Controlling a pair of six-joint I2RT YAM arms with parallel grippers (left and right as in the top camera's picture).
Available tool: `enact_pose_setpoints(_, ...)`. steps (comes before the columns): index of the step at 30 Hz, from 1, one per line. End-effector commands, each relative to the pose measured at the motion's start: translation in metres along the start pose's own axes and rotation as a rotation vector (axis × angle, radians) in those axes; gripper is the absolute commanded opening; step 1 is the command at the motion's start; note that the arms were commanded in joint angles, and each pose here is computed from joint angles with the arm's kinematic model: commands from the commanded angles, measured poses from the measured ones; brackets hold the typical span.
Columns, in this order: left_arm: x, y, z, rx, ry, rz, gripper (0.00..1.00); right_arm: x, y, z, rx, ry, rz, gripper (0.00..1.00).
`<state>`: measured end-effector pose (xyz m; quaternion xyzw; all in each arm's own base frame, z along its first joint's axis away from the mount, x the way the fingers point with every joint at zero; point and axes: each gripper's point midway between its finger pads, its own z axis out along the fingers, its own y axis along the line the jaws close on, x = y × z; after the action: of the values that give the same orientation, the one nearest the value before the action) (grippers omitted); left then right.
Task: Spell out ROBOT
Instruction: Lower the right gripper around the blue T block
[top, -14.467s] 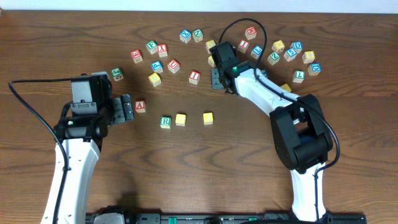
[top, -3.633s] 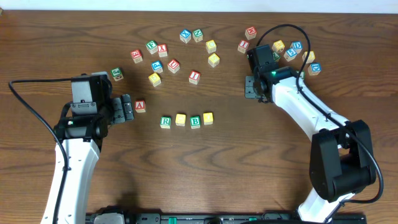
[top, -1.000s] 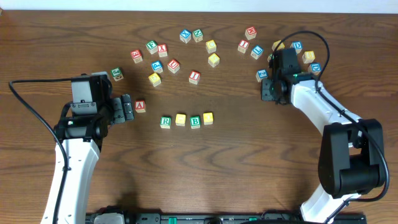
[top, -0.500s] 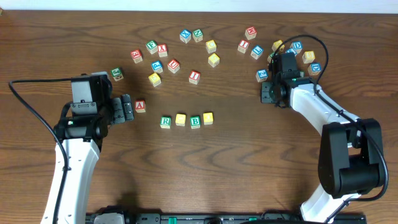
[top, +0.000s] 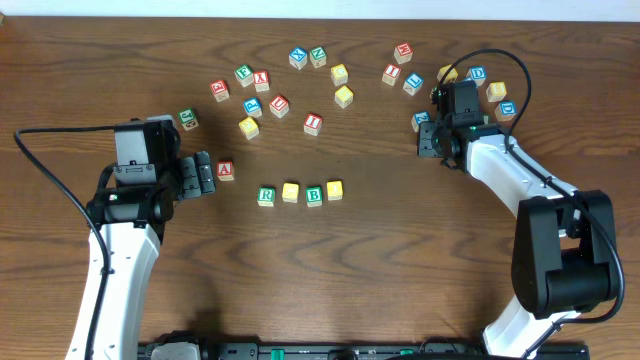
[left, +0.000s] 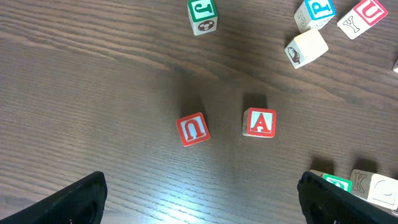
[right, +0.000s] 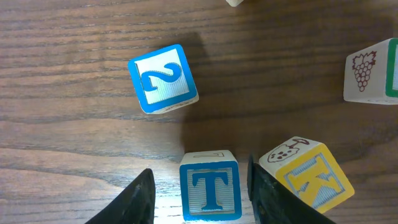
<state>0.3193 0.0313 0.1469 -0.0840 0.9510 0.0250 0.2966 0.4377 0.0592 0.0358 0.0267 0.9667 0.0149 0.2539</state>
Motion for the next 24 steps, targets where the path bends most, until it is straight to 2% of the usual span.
enact_pose_setpoints(1, -0.011, 0.001, -0.006, -0.002, -0.026, 0.000, 0.96, -0.003, -0.002, -0.004, -0.002, -0.011, 0.017, 0.43)
enact_pose_setpoints(4, -0.011, 0.001, -0.006, -0.002, -0.026, 0.000, 0.96, 0.001, -0.003, 0.000, 0.001, 0.003, 0.016, 0.38)
enact_pose_setpoints(8, -0.011, 0.001, -0.006, -0.002, -0.026, 0.000, 0.96, 0.002, -0.003, 0.002, 0.002, 0.009, 0.016, 0.36)
enact_pose_setpoints(21, -0.011, 0.001, -0.006, -0.002, -0.026, 0.000, 0.96, 0.014, -0.007, 0.003, 0.023, 0.045, 0.014, 0.38)
enact_pose_setpoints(24, -0.011, 0.001, -0.006, -0.002, -0.026, 0.000, 0.96, 0.019, -0.008, 0.004, 0.024, 0.060, 0.014, 0.41)
